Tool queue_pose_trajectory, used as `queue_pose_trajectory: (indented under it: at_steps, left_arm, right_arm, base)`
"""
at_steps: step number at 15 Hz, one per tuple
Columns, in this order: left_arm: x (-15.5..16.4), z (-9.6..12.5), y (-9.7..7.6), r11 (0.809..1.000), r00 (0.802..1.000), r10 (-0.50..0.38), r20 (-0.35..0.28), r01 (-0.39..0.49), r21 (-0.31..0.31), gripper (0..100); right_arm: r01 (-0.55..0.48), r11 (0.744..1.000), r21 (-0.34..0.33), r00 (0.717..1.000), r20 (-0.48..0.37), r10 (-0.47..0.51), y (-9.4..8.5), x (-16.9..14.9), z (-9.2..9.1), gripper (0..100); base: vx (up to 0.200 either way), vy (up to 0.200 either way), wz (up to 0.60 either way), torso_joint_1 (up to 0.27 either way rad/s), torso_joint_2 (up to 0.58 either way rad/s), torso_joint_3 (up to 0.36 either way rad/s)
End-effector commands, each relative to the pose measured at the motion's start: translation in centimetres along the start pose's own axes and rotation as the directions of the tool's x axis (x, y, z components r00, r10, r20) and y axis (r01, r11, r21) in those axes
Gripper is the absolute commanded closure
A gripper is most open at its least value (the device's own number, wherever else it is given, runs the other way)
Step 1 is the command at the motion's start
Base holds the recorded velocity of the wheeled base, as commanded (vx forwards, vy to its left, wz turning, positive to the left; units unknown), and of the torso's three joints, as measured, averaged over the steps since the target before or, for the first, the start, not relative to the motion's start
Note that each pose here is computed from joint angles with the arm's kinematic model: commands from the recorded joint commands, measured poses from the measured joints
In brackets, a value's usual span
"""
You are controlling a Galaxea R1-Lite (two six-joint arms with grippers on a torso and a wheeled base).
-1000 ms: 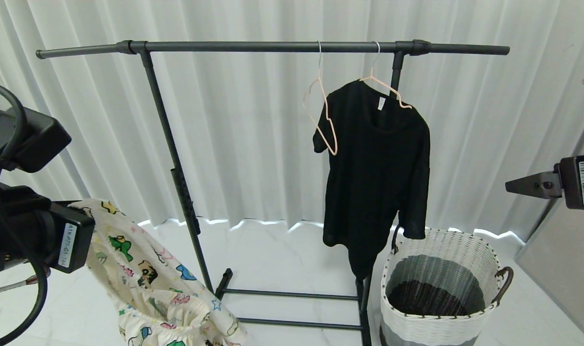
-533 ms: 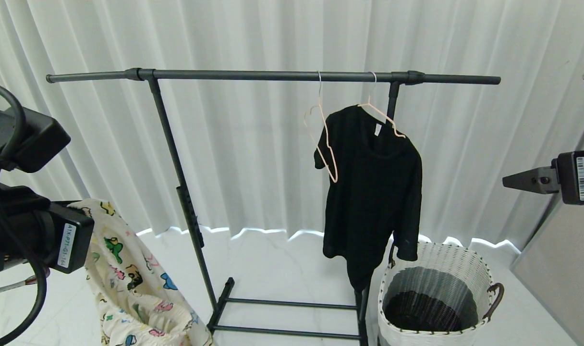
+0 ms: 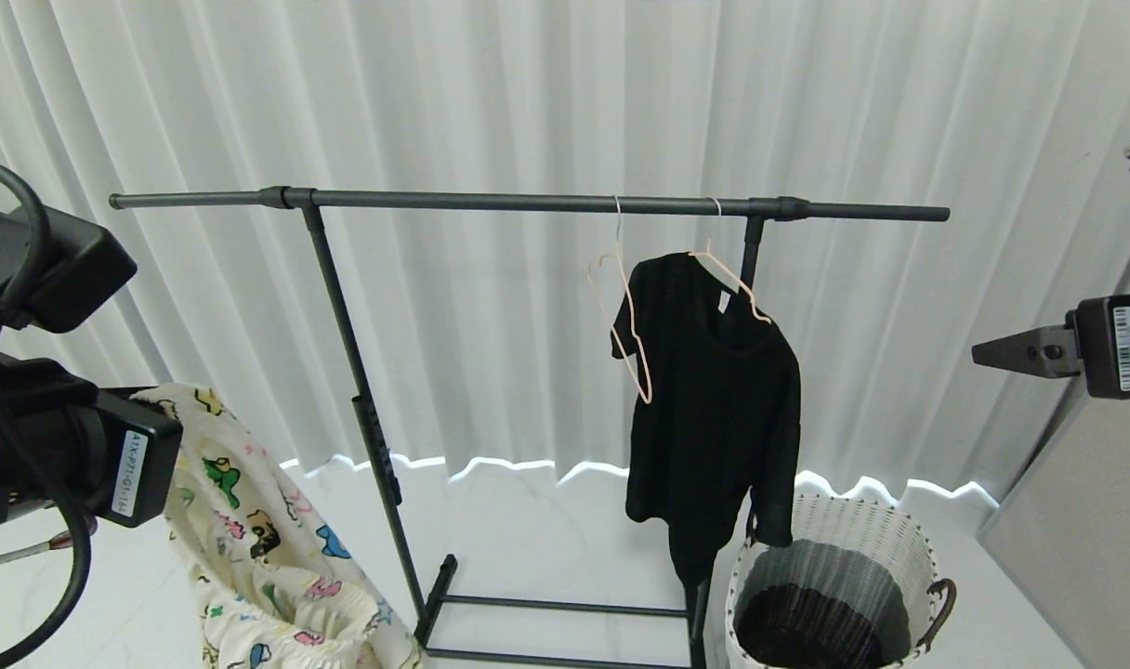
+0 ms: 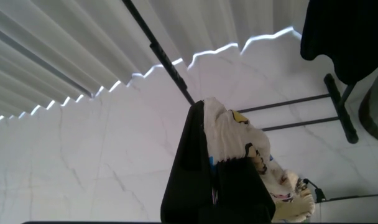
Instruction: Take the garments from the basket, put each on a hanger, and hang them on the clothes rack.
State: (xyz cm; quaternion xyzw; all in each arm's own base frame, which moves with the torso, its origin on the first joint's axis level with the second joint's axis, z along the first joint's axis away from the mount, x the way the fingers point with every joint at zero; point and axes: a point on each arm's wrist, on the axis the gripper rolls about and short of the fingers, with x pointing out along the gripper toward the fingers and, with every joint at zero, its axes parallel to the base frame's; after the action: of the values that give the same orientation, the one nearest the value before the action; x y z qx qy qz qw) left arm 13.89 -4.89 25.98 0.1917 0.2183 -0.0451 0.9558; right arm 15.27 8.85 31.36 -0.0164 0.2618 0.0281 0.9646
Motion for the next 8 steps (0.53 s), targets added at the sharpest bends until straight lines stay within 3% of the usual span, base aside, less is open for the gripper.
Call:
queue_pose_trajectory:
  at_steps: [1,3,8]
  left_arm:
    - [0.0,0.0,0.0,1.0,1.0,0.0,-0.002,0.0,0.001,100]
    - [0.0,0.0,0.0,1.0,1.0,0.0,-0.002,0.0,0.002,100]
    - [-0.2,-0.1,0.1,1.0,1.0,0.003,0.004,-0.003,0.001,100]
  right_arm:
    - [0.0,1.0,-0.005,1.0,-0.003,0.0,0.1,0.2,-0.3,0]
    - [-0.003,1.0,-0.023,1.0,0.005,0.003,0.2,0.6,-0.5,0]
    - [-0.009,0.998,-0.06,1.0,0.027,0.011,0.4,1.3,-1.2,0]
  base:
    - [0.0,0.0,0.0,0.149,-0.31,-0.168]
    - [0.0,0.0,0.0,0.058,-0.13,-0.078]
    - [0.0,0.2,0.0,0.014,-0.02,-0.011]
